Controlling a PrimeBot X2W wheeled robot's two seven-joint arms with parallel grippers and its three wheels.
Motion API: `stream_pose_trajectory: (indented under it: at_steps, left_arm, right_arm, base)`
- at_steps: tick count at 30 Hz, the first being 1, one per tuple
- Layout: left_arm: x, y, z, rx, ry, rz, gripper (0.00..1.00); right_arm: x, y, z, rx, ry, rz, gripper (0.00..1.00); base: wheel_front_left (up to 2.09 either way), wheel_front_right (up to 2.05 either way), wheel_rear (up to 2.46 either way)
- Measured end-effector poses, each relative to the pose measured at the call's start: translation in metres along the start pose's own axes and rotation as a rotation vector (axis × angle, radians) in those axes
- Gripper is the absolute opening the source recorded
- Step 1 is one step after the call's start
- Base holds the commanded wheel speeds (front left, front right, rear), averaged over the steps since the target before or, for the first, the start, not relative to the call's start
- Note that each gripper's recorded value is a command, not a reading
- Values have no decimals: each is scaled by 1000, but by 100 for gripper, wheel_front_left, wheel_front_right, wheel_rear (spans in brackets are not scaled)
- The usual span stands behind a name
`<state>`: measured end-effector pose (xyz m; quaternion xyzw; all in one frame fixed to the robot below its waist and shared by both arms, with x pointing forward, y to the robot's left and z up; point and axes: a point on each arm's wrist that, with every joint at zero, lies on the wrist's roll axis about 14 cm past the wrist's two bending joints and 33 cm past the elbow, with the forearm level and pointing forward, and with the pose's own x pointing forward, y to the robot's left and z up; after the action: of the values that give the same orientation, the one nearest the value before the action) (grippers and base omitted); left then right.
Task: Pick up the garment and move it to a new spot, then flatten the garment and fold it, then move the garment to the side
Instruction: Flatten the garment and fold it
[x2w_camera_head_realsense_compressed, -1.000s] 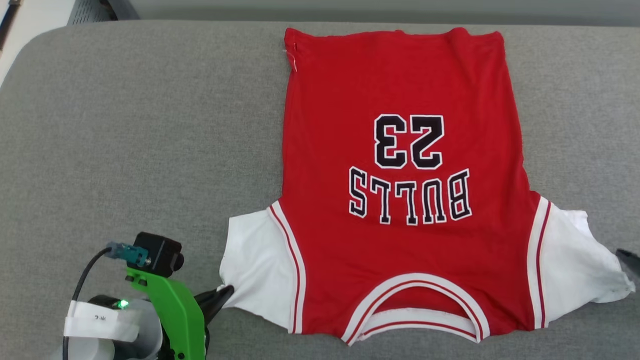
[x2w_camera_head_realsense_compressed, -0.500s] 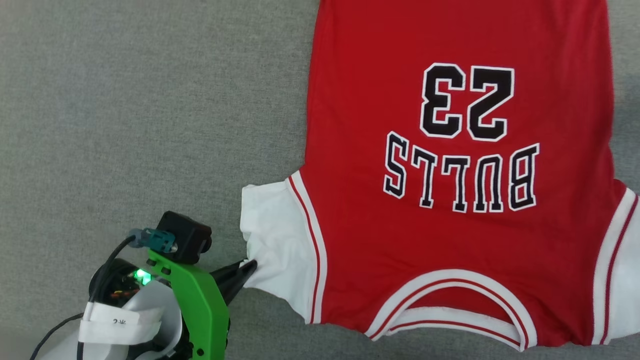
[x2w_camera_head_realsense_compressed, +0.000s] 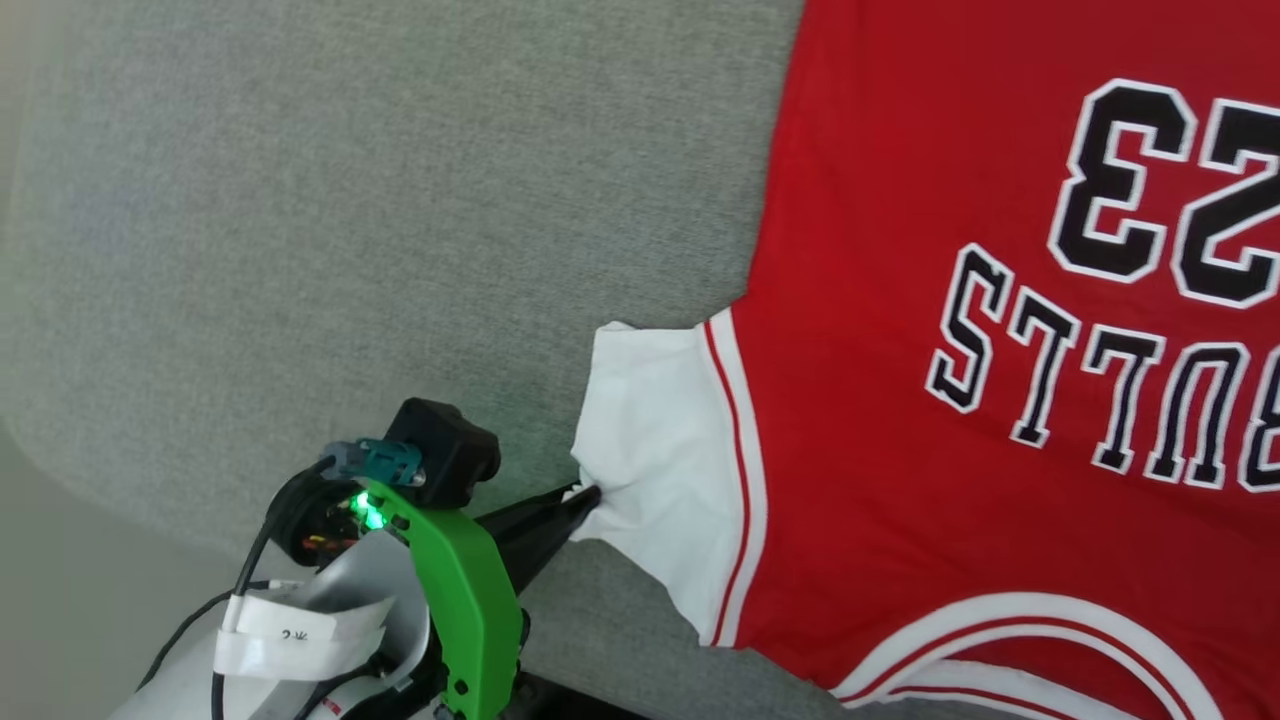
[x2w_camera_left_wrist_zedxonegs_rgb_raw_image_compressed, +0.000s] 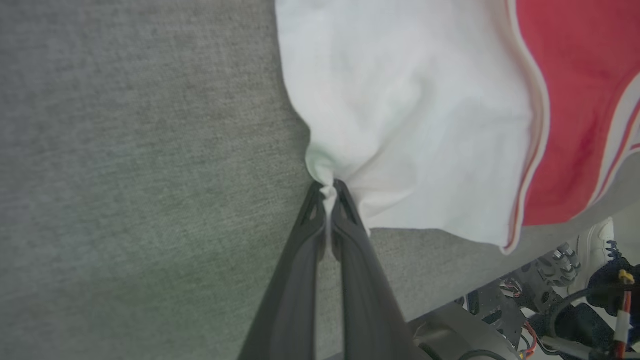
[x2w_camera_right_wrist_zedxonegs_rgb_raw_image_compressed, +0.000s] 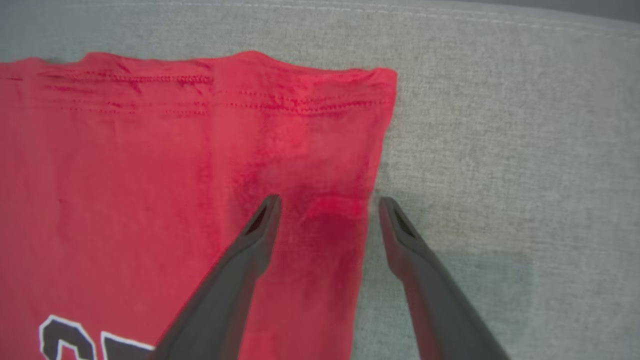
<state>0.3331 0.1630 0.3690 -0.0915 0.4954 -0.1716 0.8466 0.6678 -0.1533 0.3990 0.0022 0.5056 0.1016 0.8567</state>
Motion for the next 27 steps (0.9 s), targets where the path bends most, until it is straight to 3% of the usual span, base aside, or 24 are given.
stream_pose_trajectory:
  at_steps: [10,11,12,27]
  left_arm:
    - [6,9,-8,-38,8,20,0]
    - [6,10,-8,-40,7,21,0]
    - [6,10,-8,-42,5,22,0]
    - [5,8,-5,-29,-13,18,0]
  right_arm:
    - [52,15,-6,-43,51,16,100]
    - [54,17,-8,-46,55,22,69]
    - [55,18,-8,-49,57,26,0]
    - [40,12,-21,-88,69,19,0]
  base:
    - [0,0,0]
    - [0,0,0]
    - [0,0,0]
    - [0,0,0]
